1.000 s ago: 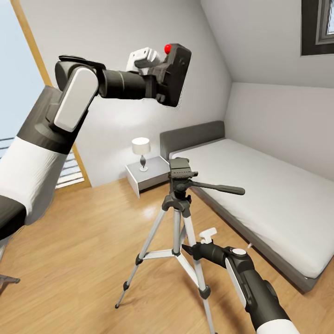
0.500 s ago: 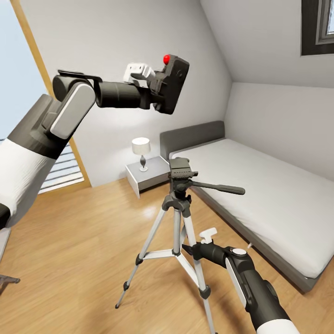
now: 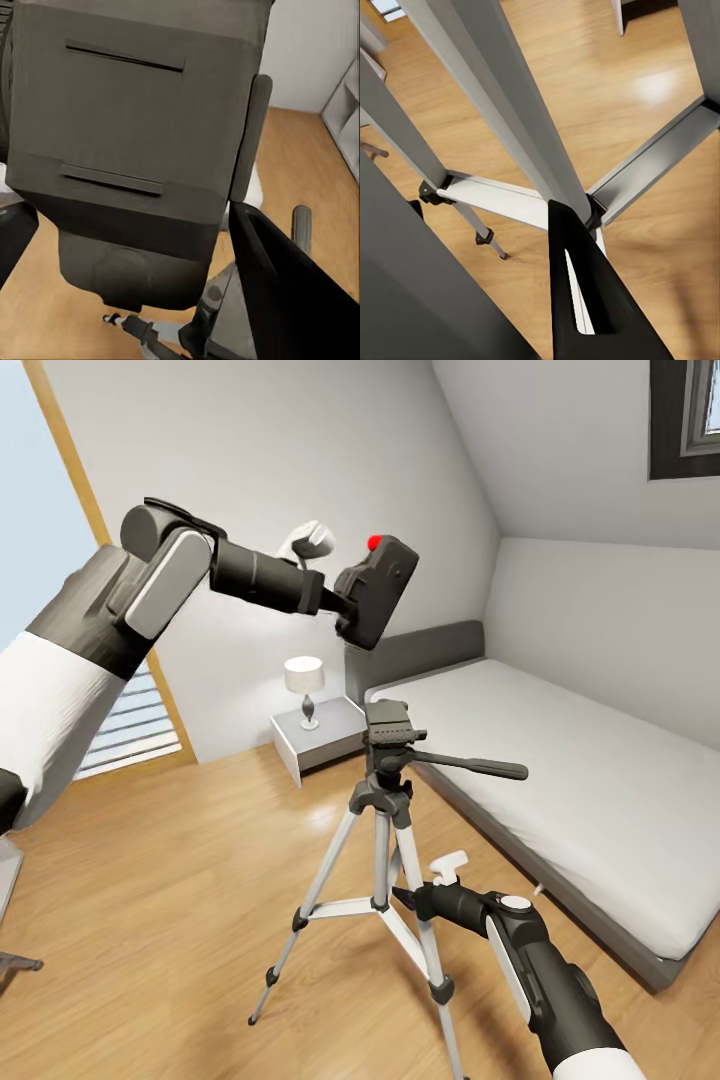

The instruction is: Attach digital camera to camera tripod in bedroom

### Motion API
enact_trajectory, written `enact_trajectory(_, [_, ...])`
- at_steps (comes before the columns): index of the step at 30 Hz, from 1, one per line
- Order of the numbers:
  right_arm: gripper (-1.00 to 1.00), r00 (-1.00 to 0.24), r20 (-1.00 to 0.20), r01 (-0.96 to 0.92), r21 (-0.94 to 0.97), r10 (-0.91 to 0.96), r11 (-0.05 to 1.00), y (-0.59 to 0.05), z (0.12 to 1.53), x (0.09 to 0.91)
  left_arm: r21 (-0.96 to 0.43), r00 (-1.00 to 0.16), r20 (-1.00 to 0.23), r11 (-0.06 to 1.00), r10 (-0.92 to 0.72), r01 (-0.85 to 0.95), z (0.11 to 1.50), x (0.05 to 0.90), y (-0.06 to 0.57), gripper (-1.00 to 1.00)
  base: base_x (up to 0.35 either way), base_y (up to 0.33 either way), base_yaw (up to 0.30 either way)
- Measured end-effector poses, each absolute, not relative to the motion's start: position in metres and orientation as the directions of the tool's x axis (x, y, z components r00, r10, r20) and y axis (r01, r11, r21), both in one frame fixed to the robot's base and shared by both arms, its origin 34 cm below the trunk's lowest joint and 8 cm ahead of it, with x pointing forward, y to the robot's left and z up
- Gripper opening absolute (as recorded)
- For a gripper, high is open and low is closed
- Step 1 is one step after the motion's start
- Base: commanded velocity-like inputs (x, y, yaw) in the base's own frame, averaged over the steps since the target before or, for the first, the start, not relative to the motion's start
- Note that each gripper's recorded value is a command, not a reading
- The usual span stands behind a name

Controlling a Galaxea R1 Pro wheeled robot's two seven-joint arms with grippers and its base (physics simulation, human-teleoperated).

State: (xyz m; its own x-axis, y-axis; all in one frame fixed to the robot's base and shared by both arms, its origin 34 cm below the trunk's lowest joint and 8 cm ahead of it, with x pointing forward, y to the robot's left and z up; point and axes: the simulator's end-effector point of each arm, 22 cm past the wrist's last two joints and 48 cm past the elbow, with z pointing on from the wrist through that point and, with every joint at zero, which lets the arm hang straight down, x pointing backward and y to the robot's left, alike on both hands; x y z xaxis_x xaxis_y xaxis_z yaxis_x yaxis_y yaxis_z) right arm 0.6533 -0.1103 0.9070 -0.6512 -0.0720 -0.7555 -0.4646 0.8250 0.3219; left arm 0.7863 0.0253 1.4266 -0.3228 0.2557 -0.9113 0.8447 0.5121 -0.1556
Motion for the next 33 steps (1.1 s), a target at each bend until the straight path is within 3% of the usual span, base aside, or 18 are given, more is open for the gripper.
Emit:
enact_trajectory(8, [-1.0, -0.651, -0.755, -0.464, 0.321, -0.072, 0.826, -0.111, 0.907, 0.653, -0.085, -0.26, -0.887, 0.418, 0.382, 0.905, 1.462, 0.764, 0.02, -1.0, 0.0, 0.0, 0.0])
enact_trajectory(24, [-1.0, -0.651, -0.756, -0.461, 0.322, -0.068, 0.827, -0.111, 0.907, 0.654, -0.01, -0.208, -0.8, 0.335, 0.563, 0.942, 1.426, 0.739, 0.016, -1.0, 0.0, 0.0, 0.0])
enact_trajectory(33, [-1.0, -0.651, -0.756, -0.461, 0.324, -0.067, 0.826, -0.11, 0.908, 0.654, 0.117, -0.138, -0.773, 0.352, 0.62, 0.929, 1.419, 0.755, 0.031, -1.0, 0.015, 0.0, 0.0])
